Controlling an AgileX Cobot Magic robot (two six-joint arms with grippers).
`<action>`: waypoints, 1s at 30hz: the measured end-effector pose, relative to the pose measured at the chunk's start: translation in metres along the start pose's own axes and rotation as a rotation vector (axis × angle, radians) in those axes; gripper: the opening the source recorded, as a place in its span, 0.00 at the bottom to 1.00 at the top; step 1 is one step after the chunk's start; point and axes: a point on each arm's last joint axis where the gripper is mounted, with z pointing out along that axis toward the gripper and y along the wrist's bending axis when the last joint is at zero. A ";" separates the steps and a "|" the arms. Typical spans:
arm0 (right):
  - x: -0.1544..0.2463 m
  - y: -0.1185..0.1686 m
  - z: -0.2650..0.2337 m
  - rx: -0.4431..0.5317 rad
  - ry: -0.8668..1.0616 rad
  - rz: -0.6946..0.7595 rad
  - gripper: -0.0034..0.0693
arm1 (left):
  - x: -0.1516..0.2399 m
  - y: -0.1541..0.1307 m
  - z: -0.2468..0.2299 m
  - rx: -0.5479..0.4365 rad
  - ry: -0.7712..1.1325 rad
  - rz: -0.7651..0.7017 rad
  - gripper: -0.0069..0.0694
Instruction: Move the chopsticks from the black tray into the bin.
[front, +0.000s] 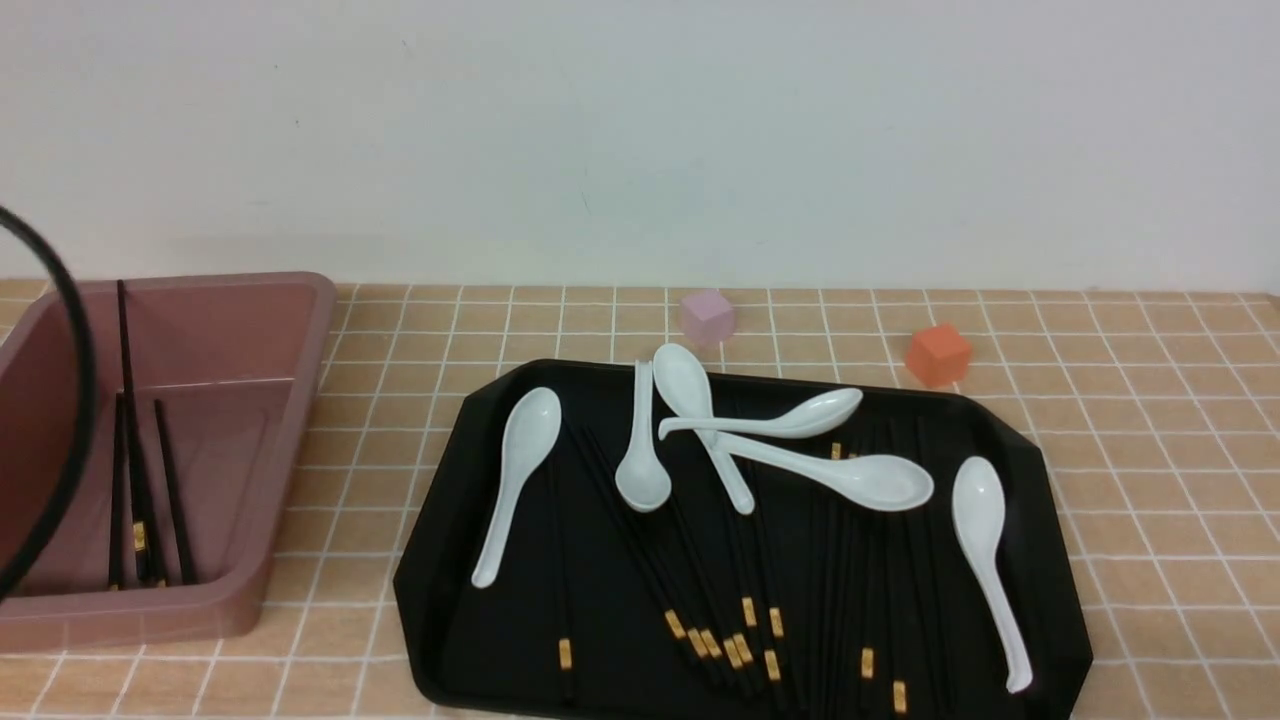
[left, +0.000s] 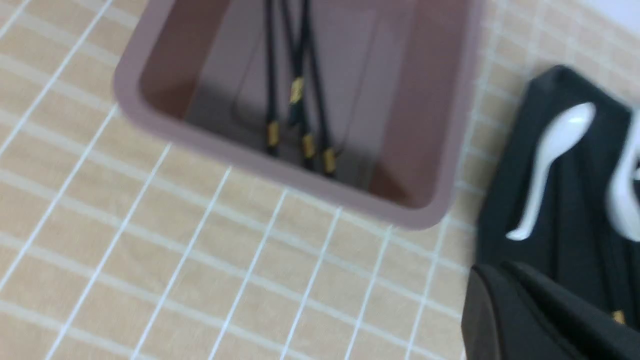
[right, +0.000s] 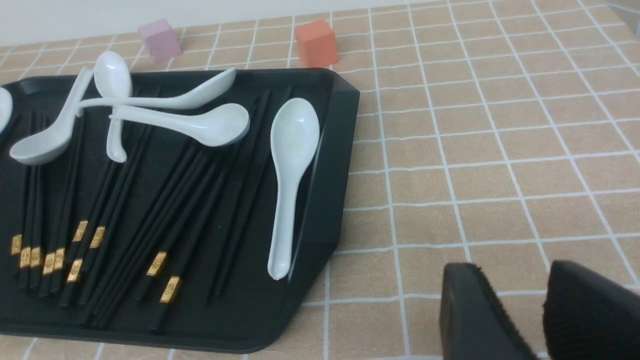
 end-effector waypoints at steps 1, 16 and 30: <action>0.000 0.000 0.000 0.000 0.000 0.000 0.38 | -0.006 -0.002 0.009 -0.015 0.030 -0.001 0.07; 0.000 0.000 0.000 0.000 0.000 0.000 0.38 | -0.126 -0.021 0.223 -0.311 0.307 -0.106 0.07; 0.000 0.000 0.000 0.000 0.000 0.000 0.38 | -0.124 -0.019 0.305 -0.315 0.456 -0.150 0.07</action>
